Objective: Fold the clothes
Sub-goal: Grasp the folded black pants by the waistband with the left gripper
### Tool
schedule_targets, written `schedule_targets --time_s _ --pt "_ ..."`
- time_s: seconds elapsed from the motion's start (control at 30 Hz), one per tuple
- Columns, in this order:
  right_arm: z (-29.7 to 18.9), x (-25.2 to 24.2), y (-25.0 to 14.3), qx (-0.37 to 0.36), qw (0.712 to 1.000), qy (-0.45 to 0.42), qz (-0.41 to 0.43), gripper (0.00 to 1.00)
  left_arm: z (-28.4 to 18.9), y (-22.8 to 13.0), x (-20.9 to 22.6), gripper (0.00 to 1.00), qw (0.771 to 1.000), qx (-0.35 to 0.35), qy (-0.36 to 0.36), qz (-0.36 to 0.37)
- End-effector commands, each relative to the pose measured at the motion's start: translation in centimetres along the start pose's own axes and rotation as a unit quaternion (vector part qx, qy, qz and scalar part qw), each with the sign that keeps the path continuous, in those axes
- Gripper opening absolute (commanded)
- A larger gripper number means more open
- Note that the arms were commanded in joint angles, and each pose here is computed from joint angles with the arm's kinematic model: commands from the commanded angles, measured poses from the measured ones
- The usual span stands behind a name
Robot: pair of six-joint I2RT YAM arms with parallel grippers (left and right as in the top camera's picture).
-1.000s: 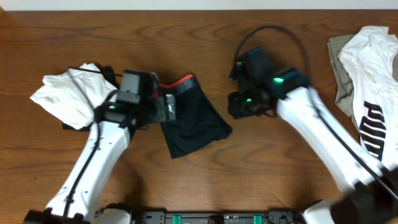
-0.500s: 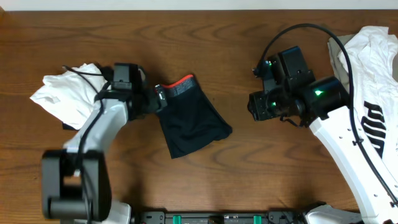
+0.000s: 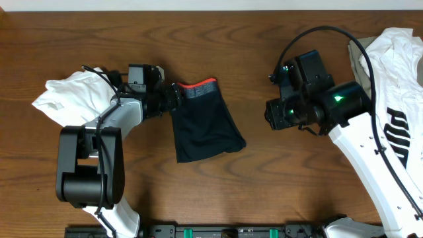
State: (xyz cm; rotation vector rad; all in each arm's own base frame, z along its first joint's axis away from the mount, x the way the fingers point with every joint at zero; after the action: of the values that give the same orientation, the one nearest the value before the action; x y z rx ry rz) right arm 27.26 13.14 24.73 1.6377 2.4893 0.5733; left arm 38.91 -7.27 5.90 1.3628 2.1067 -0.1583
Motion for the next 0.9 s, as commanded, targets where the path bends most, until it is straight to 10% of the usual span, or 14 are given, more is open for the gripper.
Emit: schedule_targets --time_s 0.0,0.53,0.87 --pt "0.1 -0.5 0.0 0.003 1.0 -0.006 0.002 0.46 0.5 -0.4 0.5 0.87 1.0 0.013 0.001 -0.009" --pt "0.1 -0.5 -0.2 0.008 1.0 -0.006 0.003 0.45 2.1 -2.9 3.5 0.98 0.996 0.059 0.065 -0.034" --pt "0.1 -0.6 -0.1 0.007 1.0 -0.006 0.003 0.45 1.7 -4.2 4.7 0.98 0.971 0.069 0.115 -0.2"
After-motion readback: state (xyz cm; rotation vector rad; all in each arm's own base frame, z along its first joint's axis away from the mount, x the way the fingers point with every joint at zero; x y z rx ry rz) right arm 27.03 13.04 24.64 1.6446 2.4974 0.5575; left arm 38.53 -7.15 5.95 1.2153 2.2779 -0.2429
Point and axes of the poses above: each gripper's point midway between its finger pads, its own z axis out along the fingers, its own x axis along the line the jaws close on, y = z × x, the point moved 5 cm from there along -z, back along the fingers, and after that the axes turned 9 degrees about -z, right-handed, at the moved point
